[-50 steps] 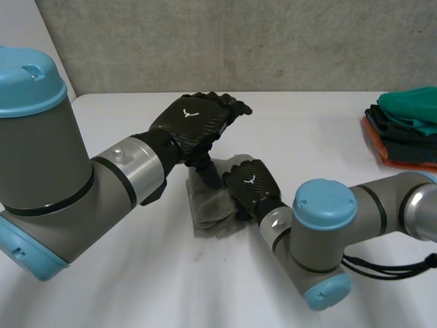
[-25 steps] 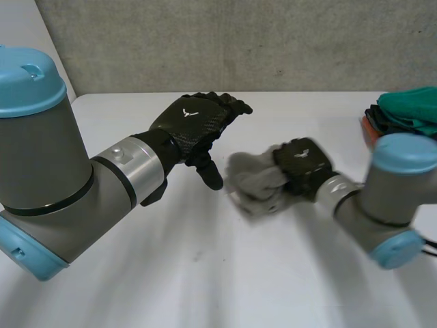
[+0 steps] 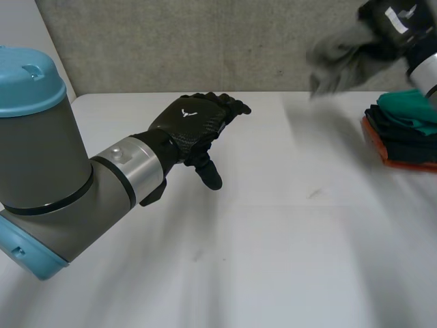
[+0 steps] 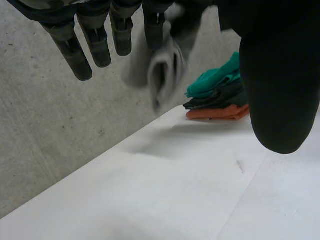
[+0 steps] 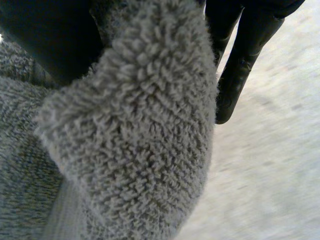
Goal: Fold the laundry.
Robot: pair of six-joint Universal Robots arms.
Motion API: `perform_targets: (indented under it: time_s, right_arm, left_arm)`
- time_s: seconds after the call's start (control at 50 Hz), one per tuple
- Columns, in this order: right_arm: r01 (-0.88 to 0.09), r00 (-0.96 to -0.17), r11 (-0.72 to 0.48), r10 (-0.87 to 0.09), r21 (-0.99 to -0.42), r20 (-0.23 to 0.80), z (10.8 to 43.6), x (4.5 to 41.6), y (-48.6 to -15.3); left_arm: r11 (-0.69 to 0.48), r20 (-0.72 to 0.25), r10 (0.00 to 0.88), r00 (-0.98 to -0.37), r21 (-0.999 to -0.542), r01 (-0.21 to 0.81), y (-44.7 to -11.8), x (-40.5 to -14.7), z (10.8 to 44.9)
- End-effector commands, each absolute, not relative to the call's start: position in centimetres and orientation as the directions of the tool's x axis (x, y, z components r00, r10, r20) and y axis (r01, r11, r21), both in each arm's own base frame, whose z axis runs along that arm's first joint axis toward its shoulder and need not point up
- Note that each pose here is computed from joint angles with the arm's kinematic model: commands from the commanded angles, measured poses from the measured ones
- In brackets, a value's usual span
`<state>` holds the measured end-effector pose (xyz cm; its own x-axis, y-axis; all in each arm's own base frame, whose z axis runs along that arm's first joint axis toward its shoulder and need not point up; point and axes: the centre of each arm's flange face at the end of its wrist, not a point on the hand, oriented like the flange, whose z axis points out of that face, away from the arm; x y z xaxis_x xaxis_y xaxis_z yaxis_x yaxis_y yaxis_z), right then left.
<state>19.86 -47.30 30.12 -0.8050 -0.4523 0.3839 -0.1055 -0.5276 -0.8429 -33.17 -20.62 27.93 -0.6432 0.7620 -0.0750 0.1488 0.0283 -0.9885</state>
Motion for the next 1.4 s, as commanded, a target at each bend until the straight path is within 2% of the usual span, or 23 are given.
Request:
perform_targets:
  time_s: [0.02, 0.08, 0.16, 0.3, 0.38, 0.46, 0.56, 0.7, 0.76, 0.82, 0.98, 1.06, 1.08, 1.14, 1.16, 1.18, 1.22, 1.24, 1.3, 1.32, 1.38, 1.4]
  right_arm:
    - [-0.163, -0.858, -0.624, -0.293, -0.764, 0.422, 33.1, 13.2, -51.5]
    - [-0.182, -0.866, -0.614, -0.27, -0.768, 0.421, 32.5, 11.1, -52.4]
    - [-0.212, -0.875, -0.568, -0.252, -0.795, 0.413, 30.0, 7.4, -53.7]
    - [-0.221, -0.877, -0.38, -0.325, -0.898, 0.353, 20.9, 1.2, -54.4]
    - [-0.223, -0.877, -0.332, -0.341, -0.916, 0.337, 18.3, -1.4, -53.7]
    - [-0.213, -0.864, -0.295, -0.389, -0.931, 0.321, 16.5, -2.3, -52.6]
    - [-0.202, -0.846, -0.281, -0.432, -0.938, 0.312, 16.0, -2.1, -52.1]
    - [-0.21, -0.86, -0.293, -0.397, -0.933, 0.319, 18.3, -2.1, -51.8]
    - [-0.219, -0.893, -0.296, -0.324, -0.93, 0.313, 20.5, -2.5, -51.3]
    - [-0.248, -0.928, -0.298, -0.198, -0.922, 0.314, 23.3, -4.5, -50.4]
    - [-0.323, -0.942, -0.206, -0.021, -0.924, 0.334, 24.9, -10.5, -48.3]
    - [-0.471, -0.876, -0.126, 0.185, -0.873, 0.446, 27.0, -13.1, -47.6]
    - [-0.538, -0.819, -0.085, 0.287, -0.839, 0.496, 28.3, -13.7, -47.4]
    - [-0.62, -0.715, -0.024, 0.429, -0.784, 0.552, 30.7, -14.4, -46.6]
    - [-0.654, -0.658, -0.004, 0.497, -0.757, 0.566, 32.1, -14.1, -46.2]
    - [-0.666, -0.643, -0.013, 0.516, -0.746, 0.566, 32.6, -13.5, -46.3]
    - [-0.672, -0.656, -0.075, 0.524, -0.737, 0.544, 33.8, -10.9, -46.5]
    - [-0.652, -0.704, -0.168, 0.496, -0.739, 0.509, 34.5, -7.2, -46.8]
    - [-0.591, -0.781, -0.31, 0.449, -0.744, 0.434, 36.2, -2.7, -45.8]
    - [-0.537, -0.83, -0.401, 0.408, -0.742, 0.381, 37.8, -0.1, -44.1]
    - [-0.436, -0.896, -0.505, 0.32, -0.745, 0.308, 39.4, 3.2, -41.6]
    - [-0.35, -0.936, -0.544, 0.226, -0.763, 0.269, 39.4, 5.7, -39.7]
  left_arm:
    - [0.045, -0.053, 0.76, -0.647, -0.99, 0.135, -20.7, -33.1, 27.9]
    - [0.057, -0.038, 0.759, -0.649, -0.991, 0.125, -20.7, -33.1, 27.9]
    - [0.062, -0.033, 0.76, -0.649, -0.991, 0.123, -20.7, -33.2, 27.9]
    - [0.074, -0.028, 0.761, -0.648, -0.989, 0.13, -20.7, -33.2, 27.4]
    - [0.076, -0.024, 0.765, -0.644, -0.989, 0.126, -20.5, -33.3, 27.4]
    - [0.086, -0.002, 0.769, -0.639, -0.99, 0.107, -20.3, -33.4, 27.7]
    - [0.098, 0.021, 0.77, -0.638, -0.992, 0.084, -20.1, -33.4, 28.1]
    - [0.094, 0.022, 0.77, -0.637, -0.993, 0.078, -19.8, -33.2, 28.4]
    - [0.096, 0.023, 0.769, -0.638, -0.992, 0.08, -19.8, -33.2, 28.3]
    - [0.096, 0.023, 0.769, -0.638, -0.992, 0.08, -19.8, -33.2, 28.3]
    - [0.086, 0.021, 0.77, -0.637, -0.994, 0.071, -19.6, -33.1, 28.8]
    - [0.069, 0.016, 0.772, -0.636, -0.996, 0.059, -19.4, -33.0, 29.5]
    - [0.066, 0.016, 0.772, -0.636, -0.996, 0.055, -19.3, -32.9, 29.7]
    - [0.054, 0.012, 0.773, -0.635, -0.997, 0.046, -19.1, -32.8, 30.2]
    - [0.05, 0.011, 0.774, -0.633, -0.998, 0.043, -19.1, -32.7, 30.4]
    - [0.048, 0.011, 0.776, -0.631, -0.998, 0.041, -19.0, -32.7, 30.5]
    - [0.043, 0.01, 0.783, -0.623, -0.998, 0.038, -18.8, -32.8, 30.7]
    - [0.042, 0.012, 0.784, -0.62, -0.999, 0.034, -18.8, -32.7, 30.8]
    - [0.046, 0.024, 0.792, -0.61, -0.999, 0.02, -18.5, -32.7, 31.2]
    - [0.048, 0.028, 0.794, -0.607, -0.999, 0.017, -18.5, -32.7, 31.2]
    - [0.049, 0.039, 0.793, -0.608, -0.999, 0.001, -18.4, -32.5, 31.6]
    - [0.048, 0.039, 0.792, -0.609, -0.999, -0.002, -18.4, -32.4, 31.7]
